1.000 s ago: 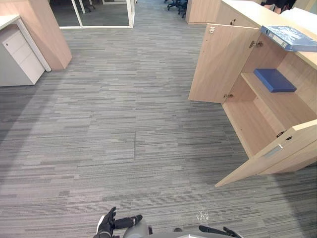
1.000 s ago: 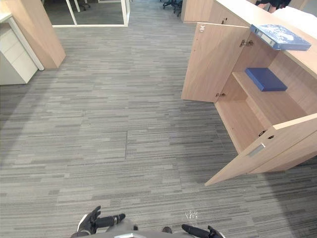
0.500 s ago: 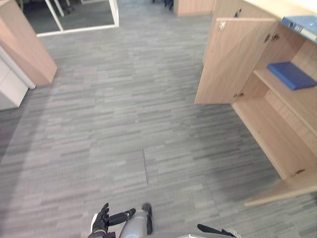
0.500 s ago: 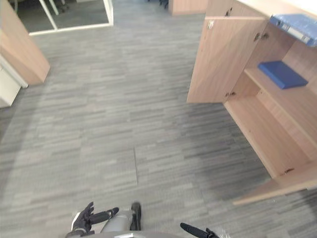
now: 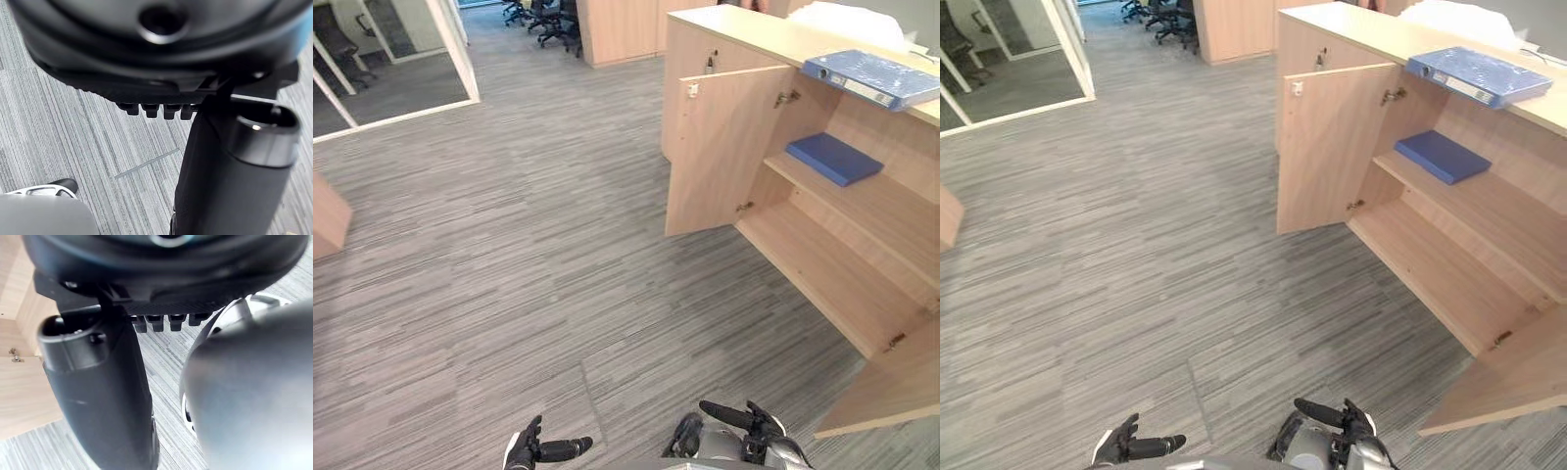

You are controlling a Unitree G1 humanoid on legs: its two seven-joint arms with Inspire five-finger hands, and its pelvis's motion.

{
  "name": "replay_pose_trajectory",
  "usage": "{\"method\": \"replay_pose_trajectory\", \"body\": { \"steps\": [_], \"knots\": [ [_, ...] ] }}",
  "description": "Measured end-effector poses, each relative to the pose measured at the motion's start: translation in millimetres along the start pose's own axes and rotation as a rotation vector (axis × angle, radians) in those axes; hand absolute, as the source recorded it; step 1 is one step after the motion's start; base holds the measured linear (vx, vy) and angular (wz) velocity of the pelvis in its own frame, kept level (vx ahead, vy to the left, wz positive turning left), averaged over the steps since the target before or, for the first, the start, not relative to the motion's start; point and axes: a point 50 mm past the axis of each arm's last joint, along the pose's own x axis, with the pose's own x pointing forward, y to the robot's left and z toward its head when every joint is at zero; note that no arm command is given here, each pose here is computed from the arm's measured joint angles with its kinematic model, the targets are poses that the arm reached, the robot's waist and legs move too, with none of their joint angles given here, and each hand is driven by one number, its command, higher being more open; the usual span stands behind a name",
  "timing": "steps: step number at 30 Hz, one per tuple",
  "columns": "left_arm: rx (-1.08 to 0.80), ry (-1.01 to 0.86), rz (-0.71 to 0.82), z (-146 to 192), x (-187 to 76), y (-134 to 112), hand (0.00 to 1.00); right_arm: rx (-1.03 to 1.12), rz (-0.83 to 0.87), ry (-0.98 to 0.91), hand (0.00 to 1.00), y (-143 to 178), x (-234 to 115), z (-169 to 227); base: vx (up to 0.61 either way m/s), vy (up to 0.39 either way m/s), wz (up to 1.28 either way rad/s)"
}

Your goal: Walk over to the cabinet, pick up the folder, carry it to the office cabinet, place the folder inside the office cabinet, then close the office cabinet door

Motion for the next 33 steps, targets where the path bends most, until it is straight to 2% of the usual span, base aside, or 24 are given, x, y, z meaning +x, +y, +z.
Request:
{"method": "replay_pose_trajectory", "body": {
  "steps": [5, 7, 10, 15, 18, 24, 29, 31, 33],
  "knots": [
    [-0.076, 0.020, 0.077, -2.3, 0.6, 4.7, 1.00, 0.078, 0.008, 0.023, 1.00, 5.0, -1.6, -9.7, 0.37, -0.329, -0.42],
    [-0.215, 0.032, 0.147, -10.2, -3.8, 4.5, 1.00, 0.094, -0.009, 0.025, 1.00, -1.7, -3.1, -14.3, 0.34, -0.275, -0.94],
    [-0.305, 0.055, 0.177, -20.4, -8.7, 4.2, 1.00, 0.079, -0.019, 0.048, 1.00, -6.9, -3.8, -19.4, 0.42, -0.030, -1.51],
    [-0.362, -0.049, 0.201, -1.3, -8.3, 11.7, 1.00, 0.020, -0.012, 0.091, 1.00, -7.3, -2.0, -20.4, 0.39, 0.021, -1.20],
    [-0.371, -0.071, 0.202, 5.8, -6.9, 10.3, 1.00, -0.010, 0.017, 0.086, 1.00, -0.3, -1.8, -19.5, 0.40, 0.166, -1.25],
    [-0.471, 0.000, 0.228, -10.4, -8.6, 7.0, 1.00, 0.198, -0.004, 0.129, 1.00, -3.7, -8.0, -41.5, 0.54, 0.322, -0.86],
    [-0.446, -0.007, 0.247, -11.1, -9.5, 18.3, 1.00, 0.300, -0.026, 0.134, 1.00, -8.5, -8.8, -44.2, 0.43, 0.389, -0.74],
    [-0.429, -0.036, 0.219, -2.7, -7.6, 14.4, 1.00, 0.282, -0.067, 0.122, 1.00, -22.0, -8.5, -40.9, 0.26, 0.253, -0.53],
    [-0.406, -0.042, 0.185, -0.9, -7.2, 9.9, 1.00, 0.285, -0.058, 0.119, 1.00, -19.6, -8.4, -40.9, 0.25, 0.191, -0.74]
  ]
}}
